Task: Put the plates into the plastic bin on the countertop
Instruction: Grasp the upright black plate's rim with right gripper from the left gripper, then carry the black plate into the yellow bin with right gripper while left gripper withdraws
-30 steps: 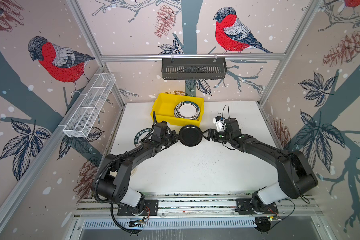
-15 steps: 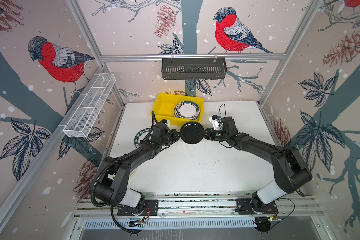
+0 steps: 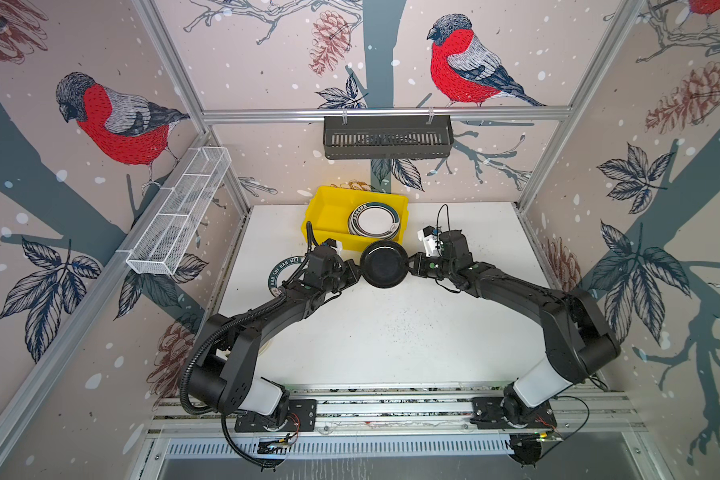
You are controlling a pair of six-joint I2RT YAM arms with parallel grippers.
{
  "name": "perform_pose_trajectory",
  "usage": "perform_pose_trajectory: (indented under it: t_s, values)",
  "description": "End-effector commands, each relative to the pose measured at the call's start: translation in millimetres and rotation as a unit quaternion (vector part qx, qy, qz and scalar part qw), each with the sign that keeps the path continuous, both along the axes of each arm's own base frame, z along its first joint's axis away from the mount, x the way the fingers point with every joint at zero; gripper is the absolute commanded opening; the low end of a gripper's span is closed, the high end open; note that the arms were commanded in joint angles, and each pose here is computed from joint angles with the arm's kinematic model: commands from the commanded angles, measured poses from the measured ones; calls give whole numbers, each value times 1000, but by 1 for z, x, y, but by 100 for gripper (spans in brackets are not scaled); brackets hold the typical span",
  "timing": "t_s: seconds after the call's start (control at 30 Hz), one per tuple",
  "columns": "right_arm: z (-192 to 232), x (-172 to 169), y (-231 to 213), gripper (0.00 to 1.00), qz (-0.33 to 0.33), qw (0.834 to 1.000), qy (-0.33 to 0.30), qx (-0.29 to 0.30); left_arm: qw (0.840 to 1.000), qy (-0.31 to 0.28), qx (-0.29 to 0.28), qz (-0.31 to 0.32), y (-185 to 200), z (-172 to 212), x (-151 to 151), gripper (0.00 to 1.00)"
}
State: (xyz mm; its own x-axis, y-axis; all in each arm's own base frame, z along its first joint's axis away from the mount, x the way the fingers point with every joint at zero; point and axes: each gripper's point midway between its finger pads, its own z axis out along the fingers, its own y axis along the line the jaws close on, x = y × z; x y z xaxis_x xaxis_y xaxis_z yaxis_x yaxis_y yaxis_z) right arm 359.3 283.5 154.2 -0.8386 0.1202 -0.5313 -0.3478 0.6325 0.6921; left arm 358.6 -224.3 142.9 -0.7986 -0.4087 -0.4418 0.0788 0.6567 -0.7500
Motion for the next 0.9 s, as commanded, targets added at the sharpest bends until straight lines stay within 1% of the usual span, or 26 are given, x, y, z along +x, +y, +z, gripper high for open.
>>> perform_pose_trajectory:
  t_s: [0.0, 0.03, 0.13, 0.17, 0.23, 0.27, 0.47, 0.7, 0.87]
  values:
    - [12, 1, 5, 2, 8, 1000, -15, 10, 999, -33, -6, 4, -2, 18, 9, 41]
    - [14, 3, 6, 2, 6, 1000, -16, 11, 999, -35, -2, 3, -1, 19, 10, 49]
    - [18, 7, 6, 1, -3, 1000, -20, 11, 999, -48, 6, 1, -1, 25, 13, 63]
    - [20, 9, 6, 1, -6, 1000, -21, 11, 999, -52, 6, 0, 0, 27, 14, 69]
    - [23, 12, 6, 1, -13, 1000, -24, 12, 998, -59, 2, 1, 2, 32, 17, 85]
    - [26, 14, 5, 1, -18, 999, -25, 14, 998, -63, -4, 1, 4, 35, 18, 88]
    - [37, 24, 6, 1, -38, 999, -35, 14, 996, -90, -22, -7, 10, 50, 24, 98]
    - [47, 46, 11, 0, -55, 997, -46, 2, 994, -109, -26, -14, 12, 56, 29, 98]
    - [56, 68, 14, 0, -66, 996, -62, -5, 994, -107, -36, 1, 20, 59, 36, 98]
